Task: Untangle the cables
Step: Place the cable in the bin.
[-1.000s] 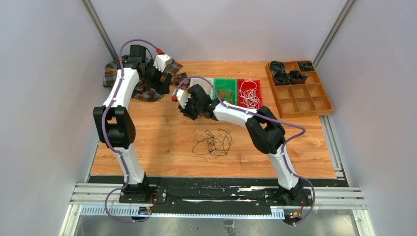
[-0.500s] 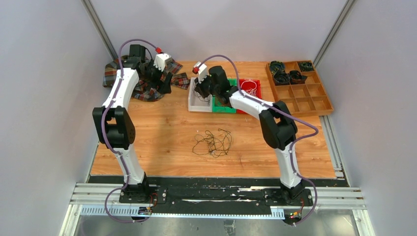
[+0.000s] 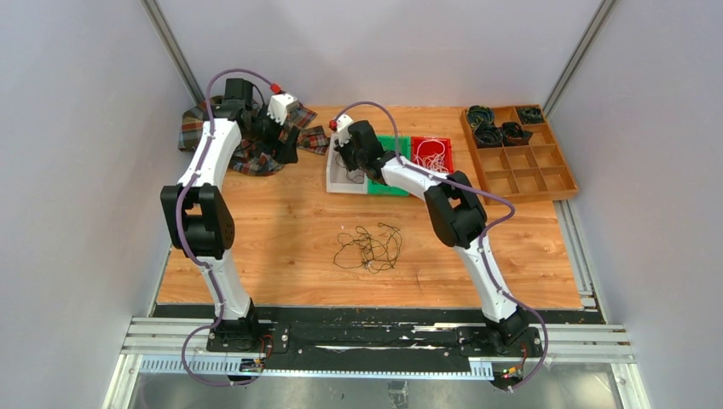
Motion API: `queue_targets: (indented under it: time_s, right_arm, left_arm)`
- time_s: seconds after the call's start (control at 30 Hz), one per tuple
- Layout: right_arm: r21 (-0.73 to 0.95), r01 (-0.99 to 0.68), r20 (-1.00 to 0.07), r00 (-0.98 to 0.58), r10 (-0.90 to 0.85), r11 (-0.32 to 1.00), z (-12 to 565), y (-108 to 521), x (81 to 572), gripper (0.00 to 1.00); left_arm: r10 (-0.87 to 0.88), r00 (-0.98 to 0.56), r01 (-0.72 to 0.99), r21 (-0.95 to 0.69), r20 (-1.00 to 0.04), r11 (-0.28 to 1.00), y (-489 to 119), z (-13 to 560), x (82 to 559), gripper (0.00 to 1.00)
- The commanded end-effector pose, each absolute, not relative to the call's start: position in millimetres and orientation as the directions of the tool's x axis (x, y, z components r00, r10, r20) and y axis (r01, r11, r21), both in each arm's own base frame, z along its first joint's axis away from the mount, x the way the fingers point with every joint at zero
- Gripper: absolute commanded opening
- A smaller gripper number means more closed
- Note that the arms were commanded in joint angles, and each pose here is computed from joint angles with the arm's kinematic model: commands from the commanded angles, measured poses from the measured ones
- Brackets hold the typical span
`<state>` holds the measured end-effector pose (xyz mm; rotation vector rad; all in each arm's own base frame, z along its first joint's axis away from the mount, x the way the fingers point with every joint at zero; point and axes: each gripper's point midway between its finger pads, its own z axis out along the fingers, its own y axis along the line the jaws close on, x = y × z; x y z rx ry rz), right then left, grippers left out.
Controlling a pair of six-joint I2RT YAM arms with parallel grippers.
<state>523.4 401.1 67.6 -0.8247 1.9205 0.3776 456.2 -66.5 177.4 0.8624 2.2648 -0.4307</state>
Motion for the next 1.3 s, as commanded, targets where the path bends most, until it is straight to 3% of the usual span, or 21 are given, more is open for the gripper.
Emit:
queue_targets:
  time_s: [0.0, 0.1, 0.27, 0.33, 0.73, 0.9, 1.1, 1.27]
  right_arm:
    - [-0.158, -0.639, -0.853, -0.296, -0.431, 0.752, 63, 400, 528, 0.01]
    - [-0.165, -0.632, -0.854, -0.293, -0.43, 0.757, 68, 399, 527, 0.02]
    - [-0.183, -0.63, -0.864, -0.264, -0.43, 0.755, 95, 400, 523, 0.31]
    - [-0.188, -0.629, -0.867, -0.255, -0.429, 0.754, 106, 399, 520, 0.38]
    - [-0.139, -0.653, -0.91, -0.212, -0.356, 0.744, 176, 397, 499, 0.4]
    - [-0.141, -0.642, -0.918, -0.2, -0.342, 0.754, 198, 382, 482, 0.55]
    - [-0.126, -0.662, -0.906, -0.228, -0.358, 0.739, 194, 353, 419, 0.59]
    - [-0.029, -0.67, -0.894, -0.315, -0.319, 0.742, 172, 324, 356, 0.59]
  left_arm:
    - [0.469, -0.509, 0.708, -0.041, -0.722, 0.705, -72, 194, 452, 0.98]
    - [0.471, -0.507, 0.709, -0.039, -0.722, 0.704, -72, 194, 451, 0.98]
    - [0.478, -0.511, 0.701, -0.025, -0.715, 0.713, -68, 195, 448, 0.98]
    - [0.485, -0.505, 0.701, -0.012, -0.714, 0.713, -67, 197, 445, 0.98]
    - [0.517, -0.472, 0.707, 0.043, -0.714, 0.706, -62, 209, 429, 0.98]
    - [0.519, -0.474, 0.718, 0.029, -0.711, 0.696, -64, 208, 421, 0.98]
    - [0.523, -0.474, 0.752, -0.016, -0.708, 0.659, -72, 200, 402, 0.98]
    - [0.617, -0.428, 0.852, -0.066, -0.661, 0.52, -102, 179, 356, 0.98]
